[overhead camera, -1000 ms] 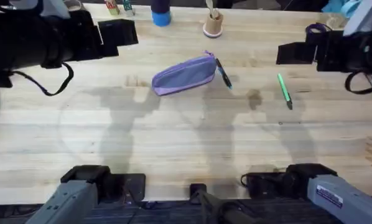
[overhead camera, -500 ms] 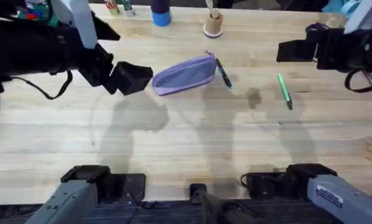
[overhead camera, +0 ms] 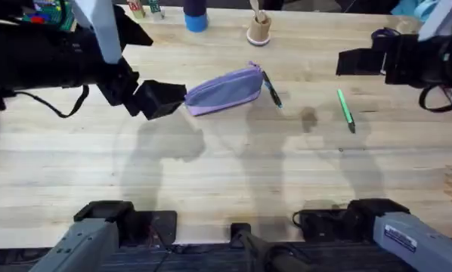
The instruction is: Unzip the bag, pick up the pens from the table one at a time and place them inside, then zip the bag closed.
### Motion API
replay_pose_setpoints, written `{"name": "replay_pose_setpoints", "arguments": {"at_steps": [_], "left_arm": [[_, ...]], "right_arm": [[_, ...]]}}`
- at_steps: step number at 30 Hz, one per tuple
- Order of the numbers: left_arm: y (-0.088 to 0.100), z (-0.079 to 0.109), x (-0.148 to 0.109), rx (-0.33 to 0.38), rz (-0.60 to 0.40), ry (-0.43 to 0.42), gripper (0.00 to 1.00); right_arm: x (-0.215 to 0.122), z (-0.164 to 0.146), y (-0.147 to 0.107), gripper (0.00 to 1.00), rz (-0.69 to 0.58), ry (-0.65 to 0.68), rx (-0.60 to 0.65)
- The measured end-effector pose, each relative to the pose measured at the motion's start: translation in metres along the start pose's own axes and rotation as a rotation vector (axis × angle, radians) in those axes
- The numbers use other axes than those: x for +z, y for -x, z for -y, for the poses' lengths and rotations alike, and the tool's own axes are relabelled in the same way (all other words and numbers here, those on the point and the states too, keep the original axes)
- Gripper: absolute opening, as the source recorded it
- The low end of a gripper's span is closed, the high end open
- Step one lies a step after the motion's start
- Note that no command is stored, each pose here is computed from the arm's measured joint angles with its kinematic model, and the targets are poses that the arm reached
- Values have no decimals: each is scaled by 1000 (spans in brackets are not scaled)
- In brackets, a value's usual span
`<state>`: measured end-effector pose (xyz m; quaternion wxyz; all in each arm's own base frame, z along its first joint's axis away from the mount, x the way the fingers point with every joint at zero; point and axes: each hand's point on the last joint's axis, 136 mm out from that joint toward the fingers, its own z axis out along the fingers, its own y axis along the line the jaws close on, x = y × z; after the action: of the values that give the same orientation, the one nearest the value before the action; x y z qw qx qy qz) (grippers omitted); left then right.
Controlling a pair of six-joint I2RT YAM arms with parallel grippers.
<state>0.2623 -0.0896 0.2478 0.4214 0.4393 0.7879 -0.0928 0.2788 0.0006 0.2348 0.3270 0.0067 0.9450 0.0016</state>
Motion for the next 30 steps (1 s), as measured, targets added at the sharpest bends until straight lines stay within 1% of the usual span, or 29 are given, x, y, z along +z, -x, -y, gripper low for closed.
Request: {"name": "replay_pose_setpoints", "arguments": {"at_steps": [5,7,8,9,17,22,25,30], "left_arm": [[-1,0,1,0,-3,-3,993],[-4,0,5,-9,-18,-16,993],[-14,1,14,-27,-55,-51,993],[-17,1,18,-30,-69,-66,993],[-38,1,46,-13,-136,-163,993],[-52,3,67,-35,-165,-240,993],[-58,4,80,-40,-163,-283,993],[-58,2,99,-27,-120,-329,993]], "right_arm": [[0,0,0,996,0,0,0],[0,0,0,996,0,0,0],[0,0,0,996,0,0,0],[0,0,0,996,0,0,0],[0,0,0,996,0,0,0],[0,0,0,996,0,0,0],[0,0,0,996,0,0,0],[0,0,0,996,0,0,0]]}}
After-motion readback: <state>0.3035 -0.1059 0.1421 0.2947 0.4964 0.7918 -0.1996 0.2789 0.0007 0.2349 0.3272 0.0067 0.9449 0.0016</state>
